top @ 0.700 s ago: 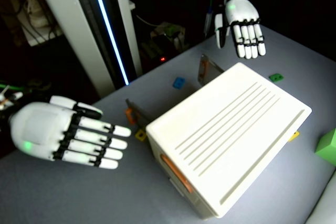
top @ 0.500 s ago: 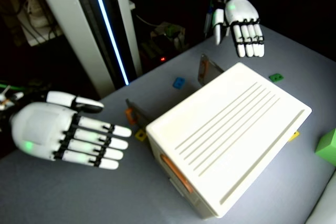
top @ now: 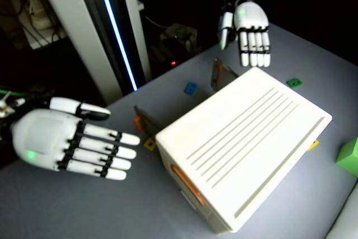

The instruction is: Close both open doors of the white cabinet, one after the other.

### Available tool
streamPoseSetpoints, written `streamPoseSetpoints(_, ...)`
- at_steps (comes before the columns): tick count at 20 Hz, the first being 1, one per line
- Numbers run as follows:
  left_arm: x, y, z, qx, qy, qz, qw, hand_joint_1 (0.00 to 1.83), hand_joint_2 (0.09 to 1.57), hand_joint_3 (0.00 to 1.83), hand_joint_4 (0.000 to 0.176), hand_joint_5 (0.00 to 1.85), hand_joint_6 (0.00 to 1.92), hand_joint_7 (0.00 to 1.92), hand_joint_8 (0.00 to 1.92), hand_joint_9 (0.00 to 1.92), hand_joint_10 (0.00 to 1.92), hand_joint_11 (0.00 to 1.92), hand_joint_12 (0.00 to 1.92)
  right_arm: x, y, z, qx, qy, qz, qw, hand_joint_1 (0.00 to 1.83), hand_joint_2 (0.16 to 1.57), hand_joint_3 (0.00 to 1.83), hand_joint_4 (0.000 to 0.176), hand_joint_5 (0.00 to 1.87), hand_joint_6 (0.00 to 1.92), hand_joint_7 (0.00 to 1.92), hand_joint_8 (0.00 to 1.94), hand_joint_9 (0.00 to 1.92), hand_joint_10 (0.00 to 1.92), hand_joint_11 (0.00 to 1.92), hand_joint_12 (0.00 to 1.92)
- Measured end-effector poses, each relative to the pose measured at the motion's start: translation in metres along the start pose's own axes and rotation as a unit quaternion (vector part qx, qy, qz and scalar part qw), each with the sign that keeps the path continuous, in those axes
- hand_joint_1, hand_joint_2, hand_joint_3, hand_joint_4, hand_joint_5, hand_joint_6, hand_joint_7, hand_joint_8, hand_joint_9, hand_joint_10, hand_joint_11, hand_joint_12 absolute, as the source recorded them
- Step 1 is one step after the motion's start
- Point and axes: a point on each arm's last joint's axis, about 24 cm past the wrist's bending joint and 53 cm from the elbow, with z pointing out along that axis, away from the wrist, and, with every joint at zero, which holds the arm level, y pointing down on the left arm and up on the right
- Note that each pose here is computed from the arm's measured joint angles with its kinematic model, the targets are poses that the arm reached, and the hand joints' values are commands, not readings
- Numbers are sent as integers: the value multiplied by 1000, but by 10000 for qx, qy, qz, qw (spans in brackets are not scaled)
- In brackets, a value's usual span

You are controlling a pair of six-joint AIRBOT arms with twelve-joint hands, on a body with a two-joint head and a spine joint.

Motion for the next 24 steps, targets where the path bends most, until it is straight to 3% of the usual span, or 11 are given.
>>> streamPoseSetpoints(3,3,-1,4,34,27,-51,10000,0,1486,0,0,44,0,25,0,52,1,0,322,1,0,0,3,3,9,10000,0,1418,0,32,50,6,56,4,55,5,56,0)
streamPoseSetpoints(4,5,-4,6,85,80,-60,9999,0,1481,0,0,43,0,23,1,54,0,0,349,1,-1,0,7,8,9,10000,0,1423,0,22,54,6,58,4,59,6,58,1)
streamPoseSetpoints(6,9,-12,11,280,147,-81,9995,0,1476,0,0,46,3,30,1,52,1,0,297,1,-1,0,6,6,9,10000,0,1419,0,38,43,0,53,1,64,6,78,9)
streamPoseSetpoints(7,12,-15,13,318,198,-80,9993,0,1470,0,0,47,3,32,1,46,1,0,249,1,-1,0,6,6,11,10000,0,1424,0,36,41,0,52,1,66,6,100,18)
streamPoseSetpoints(9,12,-17,16,391,237,-56,9989,0,1471,0,0,54,0,40,0,65,0,0,307,1,-1,0,8,7,13,10000,0,1454,11,4,43,2,38,1,40,0,79,7)
streamPoseSetpoints(11,13,-19,20,422,233,-111,9988,0,1476,2,0,64,3,49,3,71,2,0,326,1,-1,0,4,6,17,10000,0,1462,12,0,46,2,36,0,35,0,73,3)
streamPoseSetpoints(14,15,-26,24,569,280,-98,9979,0,1473,1,0,74,3,55,2,79,3,0,402,3,-1,0,5,15,35,10000,27,1464,4,0,66,5,46,2,47,2,102,9)
streamPoseSetpoints(19,18,-31,28,652,317,-163,9972,0,1481,0,0,65,0,52,1,68,0,0,335,3,-1,0,7,12,33,10000,0,1455,0,9,54,2,34,1,35,0,81,0)
streamPoseSetpoints(21,19,-32,29,682,326,-161,9970,0,1482,0,0,70,2,68,3,89,3,0,392,3,-1,0,5,11,35,10000,7,1463,2,0,59,4,40,3,41,2,91,5)
streamPoseSetpoints(24,18,-34,33,757,287,-214,9965,0,1477,0,0,87,5,77,3,85,2,0,389,3,-1,0,8,11,40,10000,0,1464,1,4,55,1,48,5,48,4,86,2)
